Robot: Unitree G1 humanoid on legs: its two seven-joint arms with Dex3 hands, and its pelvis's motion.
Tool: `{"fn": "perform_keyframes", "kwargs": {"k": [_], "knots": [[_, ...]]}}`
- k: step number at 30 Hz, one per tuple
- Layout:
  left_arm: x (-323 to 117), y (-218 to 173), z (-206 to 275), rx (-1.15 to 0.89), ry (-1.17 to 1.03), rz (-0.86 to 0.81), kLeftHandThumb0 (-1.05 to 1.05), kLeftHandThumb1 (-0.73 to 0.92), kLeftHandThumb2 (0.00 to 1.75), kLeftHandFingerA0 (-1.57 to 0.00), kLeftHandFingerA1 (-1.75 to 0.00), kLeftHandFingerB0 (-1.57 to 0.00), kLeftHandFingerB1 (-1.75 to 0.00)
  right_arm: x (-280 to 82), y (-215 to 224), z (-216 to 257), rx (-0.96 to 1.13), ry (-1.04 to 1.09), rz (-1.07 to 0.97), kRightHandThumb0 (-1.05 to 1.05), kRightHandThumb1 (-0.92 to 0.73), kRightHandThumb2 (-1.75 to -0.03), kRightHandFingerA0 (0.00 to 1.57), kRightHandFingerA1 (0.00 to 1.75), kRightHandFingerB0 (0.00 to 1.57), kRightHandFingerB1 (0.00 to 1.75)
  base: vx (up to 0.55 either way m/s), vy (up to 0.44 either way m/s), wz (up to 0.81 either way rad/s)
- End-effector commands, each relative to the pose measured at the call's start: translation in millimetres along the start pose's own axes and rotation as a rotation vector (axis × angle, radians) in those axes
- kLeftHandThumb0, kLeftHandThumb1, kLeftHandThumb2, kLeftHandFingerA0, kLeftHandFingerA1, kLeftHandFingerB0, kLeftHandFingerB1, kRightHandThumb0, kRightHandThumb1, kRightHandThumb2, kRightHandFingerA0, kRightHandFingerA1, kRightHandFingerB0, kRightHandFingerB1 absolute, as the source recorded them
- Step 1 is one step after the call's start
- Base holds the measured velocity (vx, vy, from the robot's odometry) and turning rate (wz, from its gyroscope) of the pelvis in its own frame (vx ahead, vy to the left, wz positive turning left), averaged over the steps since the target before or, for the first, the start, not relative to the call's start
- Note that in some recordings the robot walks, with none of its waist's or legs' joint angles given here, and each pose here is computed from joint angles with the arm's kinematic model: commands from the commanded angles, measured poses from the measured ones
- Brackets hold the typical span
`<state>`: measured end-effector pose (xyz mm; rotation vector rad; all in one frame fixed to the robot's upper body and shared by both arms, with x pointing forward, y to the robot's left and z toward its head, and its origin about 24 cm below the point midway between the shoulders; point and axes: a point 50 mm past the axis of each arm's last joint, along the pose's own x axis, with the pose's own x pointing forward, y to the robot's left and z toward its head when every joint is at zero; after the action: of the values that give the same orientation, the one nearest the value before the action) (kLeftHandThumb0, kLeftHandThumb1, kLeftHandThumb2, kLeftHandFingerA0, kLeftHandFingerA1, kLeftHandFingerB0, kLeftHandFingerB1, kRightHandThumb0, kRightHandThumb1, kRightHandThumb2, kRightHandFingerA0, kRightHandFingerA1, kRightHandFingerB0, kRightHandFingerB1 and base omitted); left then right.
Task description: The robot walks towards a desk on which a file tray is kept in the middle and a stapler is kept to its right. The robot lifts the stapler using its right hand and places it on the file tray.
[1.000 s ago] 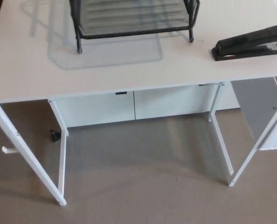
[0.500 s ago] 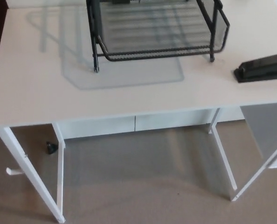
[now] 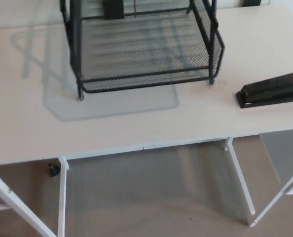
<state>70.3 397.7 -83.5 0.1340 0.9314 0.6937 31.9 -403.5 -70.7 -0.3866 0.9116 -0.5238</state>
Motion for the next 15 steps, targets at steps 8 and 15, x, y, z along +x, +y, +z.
{"fn": "perform_keyframes", "kwargs": {"k": [8,15], "knots": [[-0.1,6.8,3.8,-0.021,-0.022,0.026,-1.05,0.23,1.25,-0.85,-1.73,-0.42,-1.48,-1.7,-4.0,0.7,0.049,-0.022,-0.009,-0.57,-0.49,-0.80,0.08,0.46,0.25,0.44,0.11,0.135,-0.04],[-0.5,7.2,3.5,-0.007,-0.026,0.018,-1.05,0.24,1.24,-0.79,-1.72,-0.40,-1.47,-1.1,-6.4,0.3,0.024,0.001,0.023,-0.61,-0.51,-0.82,0.07,0.46,0.20,0.43,0.13,0.151,-0.03]]}}
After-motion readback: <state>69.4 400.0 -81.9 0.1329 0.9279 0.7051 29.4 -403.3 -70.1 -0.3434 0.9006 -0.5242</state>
